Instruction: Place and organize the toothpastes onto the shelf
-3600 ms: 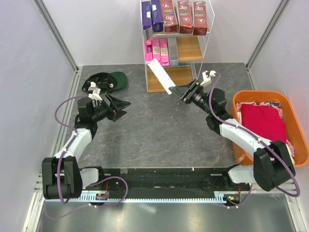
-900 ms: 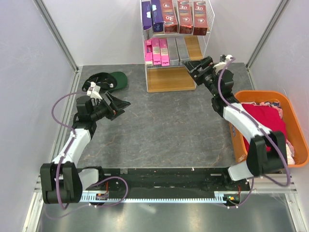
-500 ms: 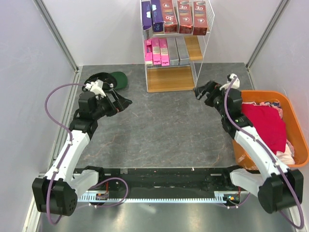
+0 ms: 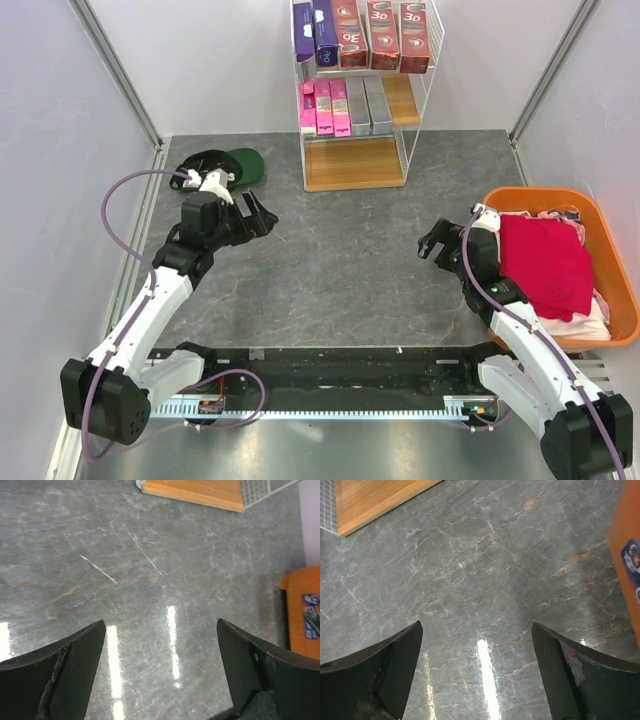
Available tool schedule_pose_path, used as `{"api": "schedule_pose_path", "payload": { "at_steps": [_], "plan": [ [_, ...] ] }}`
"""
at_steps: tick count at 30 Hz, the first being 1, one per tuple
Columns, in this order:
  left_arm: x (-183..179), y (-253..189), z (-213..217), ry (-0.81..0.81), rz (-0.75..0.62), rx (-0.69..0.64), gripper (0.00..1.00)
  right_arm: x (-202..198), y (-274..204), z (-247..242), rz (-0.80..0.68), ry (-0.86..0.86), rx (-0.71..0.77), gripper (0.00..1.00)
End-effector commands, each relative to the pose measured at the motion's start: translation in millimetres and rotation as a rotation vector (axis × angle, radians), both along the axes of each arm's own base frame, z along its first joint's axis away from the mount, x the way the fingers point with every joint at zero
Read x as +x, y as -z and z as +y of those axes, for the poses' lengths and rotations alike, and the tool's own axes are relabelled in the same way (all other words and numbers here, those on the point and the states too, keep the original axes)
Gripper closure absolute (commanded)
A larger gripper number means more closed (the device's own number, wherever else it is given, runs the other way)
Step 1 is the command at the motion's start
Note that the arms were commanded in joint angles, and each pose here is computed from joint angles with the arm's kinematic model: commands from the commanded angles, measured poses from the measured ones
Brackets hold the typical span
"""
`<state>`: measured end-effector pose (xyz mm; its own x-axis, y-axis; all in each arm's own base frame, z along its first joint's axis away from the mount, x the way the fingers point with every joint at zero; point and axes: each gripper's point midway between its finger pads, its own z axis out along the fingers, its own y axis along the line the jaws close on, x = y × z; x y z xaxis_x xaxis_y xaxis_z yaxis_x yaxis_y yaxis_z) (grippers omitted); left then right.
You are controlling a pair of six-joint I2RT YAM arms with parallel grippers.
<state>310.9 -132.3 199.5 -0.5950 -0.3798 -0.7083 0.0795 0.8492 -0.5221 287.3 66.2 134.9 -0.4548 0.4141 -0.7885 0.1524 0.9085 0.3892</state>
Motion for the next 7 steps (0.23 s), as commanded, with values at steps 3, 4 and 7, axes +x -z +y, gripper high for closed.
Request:
{"api": "schedule_pose_path", "payload": {
  "at_steps": [3,4,7],
  "plan": [
    [9.8,-18.6,23.2,-0.079,-0.093,0.112,0.00,12.9,-19.3,-14.3,-0.069,0.050,-0.071,0.02],
    [10.1,-17.7,24.4,-0.084,-0.102,0.115,0.00,15.9,-23.9,-15.8,-0.080,0.052,-0.087,0.02],
    [11.9,-18.3,32.2,-0.120,-0.143,0.133,0.00,23.2,-32.5,-18.5,-0.092,0.040,-0.140,0.02]
  ]
}}
